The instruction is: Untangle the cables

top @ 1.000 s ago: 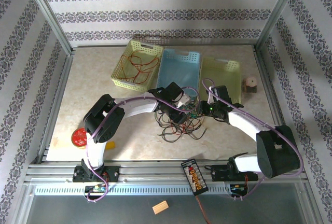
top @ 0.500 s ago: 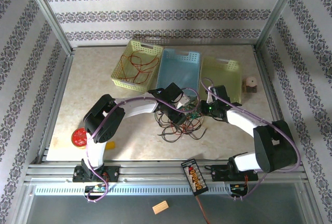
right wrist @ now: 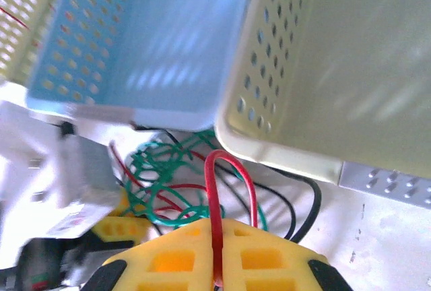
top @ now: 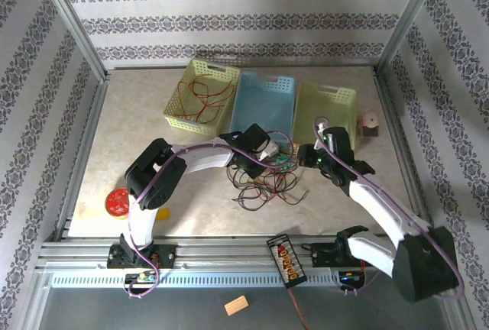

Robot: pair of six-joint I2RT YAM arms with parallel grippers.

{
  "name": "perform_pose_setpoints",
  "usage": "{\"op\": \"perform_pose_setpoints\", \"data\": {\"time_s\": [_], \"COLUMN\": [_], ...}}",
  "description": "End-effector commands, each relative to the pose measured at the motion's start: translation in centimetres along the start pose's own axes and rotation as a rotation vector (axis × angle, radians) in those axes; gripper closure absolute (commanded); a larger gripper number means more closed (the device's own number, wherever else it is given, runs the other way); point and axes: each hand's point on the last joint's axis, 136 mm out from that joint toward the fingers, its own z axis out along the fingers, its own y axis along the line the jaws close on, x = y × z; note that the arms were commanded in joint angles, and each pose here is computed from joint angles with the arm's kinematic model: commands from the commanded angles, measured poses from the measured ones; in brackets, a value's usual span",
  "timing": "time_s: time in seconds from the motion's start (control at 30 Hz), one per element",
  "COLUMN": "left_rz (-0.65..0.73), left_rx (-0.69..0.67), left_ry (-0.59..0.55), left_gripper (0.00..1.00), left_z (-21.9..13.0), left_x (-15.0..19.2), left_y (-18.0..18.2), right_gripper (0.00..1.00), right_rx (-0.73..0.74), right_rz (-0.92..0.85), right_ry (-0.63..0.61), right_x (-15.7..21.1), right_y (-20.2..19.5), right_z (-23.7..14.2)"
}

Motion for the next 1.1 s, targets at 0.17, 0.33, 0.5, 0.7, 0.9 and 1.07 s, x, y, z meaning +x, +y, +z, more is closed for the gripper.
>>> {"op": "perform_pose_setpoints", "data": {"time_s": [0.17, 0.33, 0.5, 0.7, 0.9, 1.07], "left_rz": [0.012, 0.007, -0.003, 0.003, 0.032, 0.034], "left_rx": [-0.037, -0.037, -0.031, -0.036, 0.012, -0.003], "left_ry": [0.093, 0.102, 0.112, 0.079, -0.091, -0.306], "left_gripper": [1.0, 1.0, 1.0, 0.93, 0.31, 0.15], "left_z": [1.3, 1.2, 1.1, 0.0, -3.5, -8.5], "left_x": [3.0, 3.9, 4.7, 4.8, 3.4, 0.7], "left_y": [0.2, 0.2, 0.1, 0.1, -0.9, -0.7], "right_gripper": [0.91, 0.91, 0.91, 0.91, 0.91, 0.91], "right_rx": [0.031, 0.047, 0.094, -0.021, -0.226, -0.28], "right_rz": [-0.027, -0.052, -0.086, -0.142, -0.179, -0.199], "right_ry": [-0.255, -0.397, -0.555, -0.536, -0.337, -0.264], "right_x": [-6.6, -10.4, -14.2, -15.2, -11.9, -10.6], "right_y": [1.9, 3.1, 3.9, 6.9, 10.3, 11.6], "right_z": [-5.5, -8.8, -13.1, -13.6, -9.6, -8.0]}}
